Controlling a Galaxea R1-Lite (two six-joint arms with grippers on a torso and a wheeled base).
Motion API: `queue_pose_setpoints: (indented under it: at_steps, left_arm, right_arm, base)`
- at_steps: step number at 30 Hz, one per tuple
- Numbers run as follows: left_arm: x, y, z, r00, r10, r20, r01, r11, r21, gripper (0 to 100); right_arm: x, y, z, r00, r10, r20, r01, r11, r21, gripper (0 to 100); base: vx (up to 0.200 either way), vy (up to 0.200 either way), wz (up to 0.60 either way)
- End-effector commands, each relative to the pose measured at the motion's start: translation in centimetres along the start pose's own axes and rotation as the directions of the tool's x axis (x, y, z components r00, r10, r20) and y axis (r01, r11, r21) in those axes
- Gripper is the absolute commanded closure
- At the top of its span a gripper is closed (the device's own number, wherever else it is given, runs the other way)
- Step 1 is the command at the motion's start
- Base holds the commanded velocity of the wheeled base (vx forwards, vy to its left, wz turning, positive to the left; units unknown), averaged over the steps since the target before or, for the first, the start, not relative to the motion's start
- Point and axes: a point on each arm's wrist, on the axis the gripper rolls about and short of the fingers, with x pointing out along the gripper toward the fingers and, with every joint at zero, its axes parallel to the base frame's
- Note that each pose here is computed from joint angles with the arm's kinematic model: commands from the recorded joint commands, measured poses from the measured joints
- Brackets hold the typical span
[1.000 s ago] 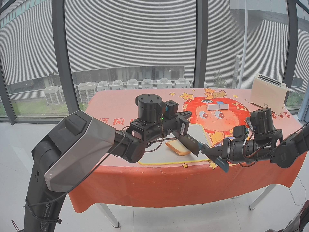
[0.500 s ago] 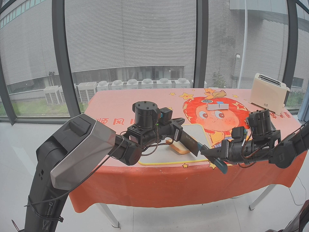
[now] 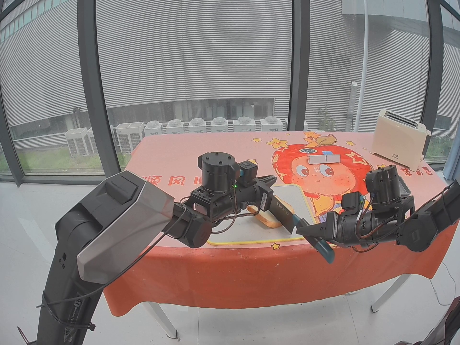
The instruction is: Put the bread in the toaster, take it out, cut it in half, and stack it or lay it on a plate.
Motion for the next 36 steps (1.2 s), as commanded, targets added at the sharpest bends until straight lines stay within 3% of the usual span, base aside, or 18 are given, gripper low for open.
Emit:
queue_pose_setpoints:
  at_steps: [1, 18, 25, 31, 36]
  left_arm:
    - [0.0, 0.0, 0.0, 1.0, 0.0, -0.002, 0.0, 1.0, -0.001, 100]
    - [0.5, 0.0, -2.8, 0.998, -0.001, -0.06, 0.0, 1.0, -0.014, 100]
    - [0.5, 0.0, -2.2, 0.999, -0.001, -0.037, 0.001, 1.0, -0.008, 100]
    - [-0.1, -0.2, 0.0, 1.0, -0.002, 0.001, 0.002, 1.0, 0.0, 100]
    - [-0.1, -0.5, 0.0, 1.0, -0.008, -0.002, 0.008, 1.0, 0.0, 100]
  right_arm:
    - [0.2, -0.2, -0.1, 1.0, -0.007, -0.007, 0.007, 1.0, 0.006, 100]
    - [-0.2, 0.2, 0.6, 0.998, 0.029, 0.062, -0.028, 0.999, -0.02, 100]
    - [0.6, -0.7, -0.1, 1.0, 0.004, 0.024, -0.004, 1.0, -0.001, 100]
    - [1.1, -1.2, -0.4, 1.0, -0.011, 0.002, 0.011, 1.0, 0.012, 100]
    - [1.1, -1.1, -0.3, 1.0, -0.006, 0.009, 0.006, 1.0, 0.008, 100]
  base:
    - [0.0, 0.0, 0.0]
    - [0.0, 0.0, 0.0]
    - [0.0, 0.0, 0.0]
    - [0.0, 0.0, 0.0]
    - [0.0, 0.0, 0.0]
